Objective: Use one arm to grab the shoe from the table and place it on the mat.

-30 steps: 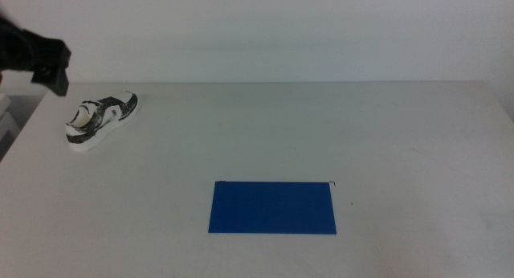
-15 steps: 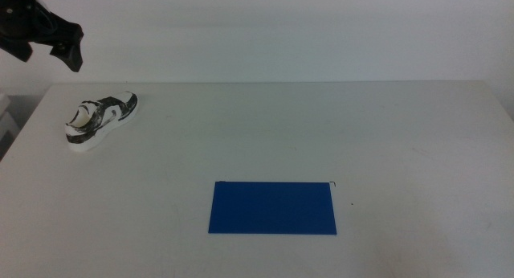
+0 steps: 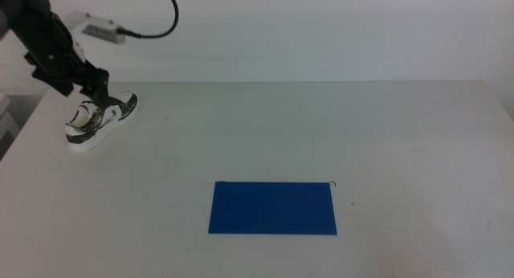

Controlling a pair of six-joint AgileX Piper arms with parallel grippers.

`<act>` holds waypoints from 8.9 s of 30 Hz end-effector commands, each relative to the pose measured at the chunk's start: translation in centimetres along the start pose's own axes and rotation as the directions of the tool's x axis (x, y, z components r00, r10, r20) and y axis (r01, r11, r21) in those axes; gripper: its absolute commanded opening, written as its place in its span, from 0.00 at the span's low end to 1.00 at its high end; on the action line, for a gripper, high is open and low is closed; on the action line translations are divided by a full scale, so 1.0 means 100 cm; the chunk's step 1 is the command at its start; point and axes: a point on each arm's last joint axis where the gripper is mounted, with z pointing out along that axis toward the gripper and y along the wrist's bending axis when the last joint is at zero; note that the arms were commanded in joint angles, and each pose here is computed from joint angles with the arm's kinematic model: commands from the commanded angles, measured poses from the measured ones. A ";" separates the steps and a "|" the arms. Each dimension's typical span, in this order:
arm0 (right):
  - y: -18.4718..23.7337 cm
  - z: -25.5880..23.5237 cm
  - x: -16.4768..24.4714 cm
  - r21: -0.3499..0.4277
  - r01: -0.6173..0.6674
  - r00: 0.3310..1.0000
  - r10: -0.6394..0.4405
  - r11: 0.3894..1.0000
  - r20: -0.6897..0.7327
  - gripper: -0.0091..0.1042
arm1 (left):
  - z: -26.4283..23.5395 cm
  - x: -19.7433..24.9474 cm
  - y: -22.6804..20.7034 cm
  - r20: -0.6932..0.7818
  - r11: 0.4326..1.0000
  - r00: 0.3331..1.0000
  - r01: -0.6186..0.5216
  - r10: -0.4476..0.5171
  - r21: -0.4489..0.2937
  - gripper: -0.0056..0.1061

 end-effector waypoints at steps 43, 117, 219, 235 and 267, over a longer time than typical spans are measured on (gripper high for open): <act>0.000 -0.003 -0.011 0.005 0.021 0.994 -0.021 1.000 0.109 0.67 | 0.017 -0.017 0.003 0.151 1.000 0.988 -0.019 0.020 -0.004 0.03; 0.000 -0.003 -0.011 0.005 0.021 0.994 -0.021 1.000 0.109 0.67 | -0.057 -0.005 -0.374 0.103 0.915 0.951 -0.308 0.291 0.260 0.03; 0.000 -0.003 -0.011 0.005 0.021 0.994 -0.021 1.000 0.109 0.67 | -0.067 0.001 -0.358 -0.067 -0.253 -0.264 0.958 -0.962 -0.138 0.78; 0.000 -0.003 -0.011 0.005 0.021 0.994 -0.021 1.000 0.109 0.67 | -0.230 0.024 -0.289 0.250 0.264 0.196 0.922 -0.948 0.283 0.78; 0.000 -0.003 -0.011 0.005 0.021 0.994 -0.021 1.000 0.109 0.67 | -0.287 0.191 -0.161 0.775 0.893 0.575 0.449 -0.261 -0.032 0.78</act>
